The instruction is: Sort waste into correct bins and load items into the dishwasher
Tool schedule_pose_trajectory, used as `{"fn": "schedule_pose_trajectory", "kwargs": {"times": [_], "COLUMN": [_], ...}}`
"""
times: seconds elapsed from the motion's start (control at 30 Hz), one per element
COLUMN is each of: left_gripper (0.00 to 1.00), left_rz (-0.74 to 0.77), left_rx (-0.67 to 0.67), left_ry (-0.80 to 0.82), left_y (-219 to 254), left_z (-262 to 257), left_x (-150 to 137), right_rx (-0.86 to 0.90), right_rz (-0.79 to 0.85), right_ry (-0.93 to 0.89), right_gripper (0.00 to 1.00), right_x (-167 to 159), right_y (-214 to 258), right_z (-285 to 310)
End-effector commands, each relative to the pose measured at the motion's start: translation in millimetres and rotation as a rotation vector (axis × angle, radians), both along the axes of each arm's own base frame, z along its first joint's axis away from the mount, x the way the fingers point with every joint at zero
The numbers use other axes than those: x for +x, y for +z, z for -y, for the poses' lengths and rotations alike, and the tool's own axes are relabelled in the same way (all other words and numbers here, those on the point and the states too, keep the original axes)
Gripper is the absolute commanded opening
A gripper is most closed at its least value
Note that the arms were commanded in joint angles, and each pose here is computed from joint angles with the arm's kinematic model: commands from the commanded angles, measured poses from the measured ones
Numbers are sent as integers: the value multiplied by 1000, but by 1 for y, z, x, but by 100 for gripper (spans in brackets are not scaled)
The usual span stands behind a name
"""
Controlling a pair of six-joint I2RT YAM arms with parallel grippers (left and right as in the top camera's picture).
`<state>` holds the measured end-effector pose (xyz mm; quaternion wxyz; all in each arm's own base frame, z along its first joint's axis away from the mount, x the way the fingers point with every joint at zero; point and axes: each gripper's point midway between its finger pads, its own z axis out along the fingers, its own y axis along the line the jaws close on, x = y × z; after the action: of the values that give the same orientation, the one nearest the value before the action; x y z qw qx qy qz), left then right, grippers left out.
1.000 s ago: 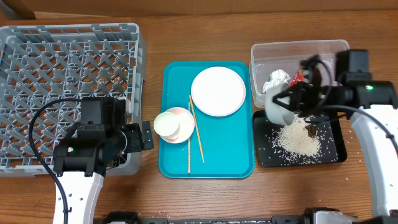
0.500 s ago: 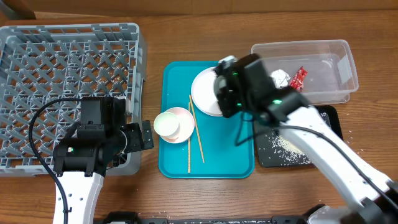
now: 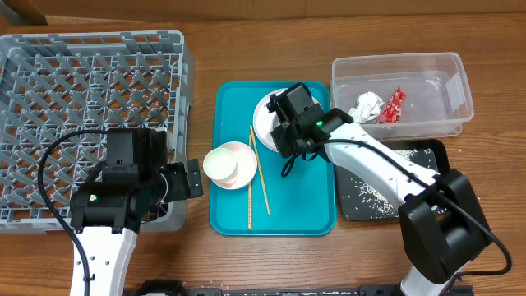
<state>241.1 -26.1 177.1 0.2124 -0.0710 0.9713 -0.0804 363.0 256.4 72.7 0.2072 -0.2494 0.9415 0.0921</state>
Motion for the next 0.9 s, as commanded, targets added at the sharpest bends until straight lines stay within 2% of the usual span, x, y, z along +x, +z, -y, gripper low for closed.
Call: {"fn": "schedule_pose_trajectory", "kwargs": {"times": [0.0, 0.13, 0.23, 0.5, 0.87], "left_gripper": [100, 100, 100, 100, 100], "left_rz": [4, -35, -35, -34, -31], "left_rx": [70, 133, 133, 116, 111], "left_ry": [42, 166, 169, 207, 216], "left_y": [5, 1, 1, 1, 2], "left_z": [-14, -34, -35, -35, -35], "left_x": [1, -7, -7, -7, -6], "right_rx": [95, 264, 352, 288, 217], "right_rz": [14, -62, -126, -211, -261], "right_ry": [20, 52, 82, 65, 34], "right_gripper": [37, 38, 41, 41, 41], "right_x": [-1, -16, -32, -68, -79], "right_y": [45, 94, 105, 75, 30], "right_z": [-14, -40, -60, -83, -104]}}
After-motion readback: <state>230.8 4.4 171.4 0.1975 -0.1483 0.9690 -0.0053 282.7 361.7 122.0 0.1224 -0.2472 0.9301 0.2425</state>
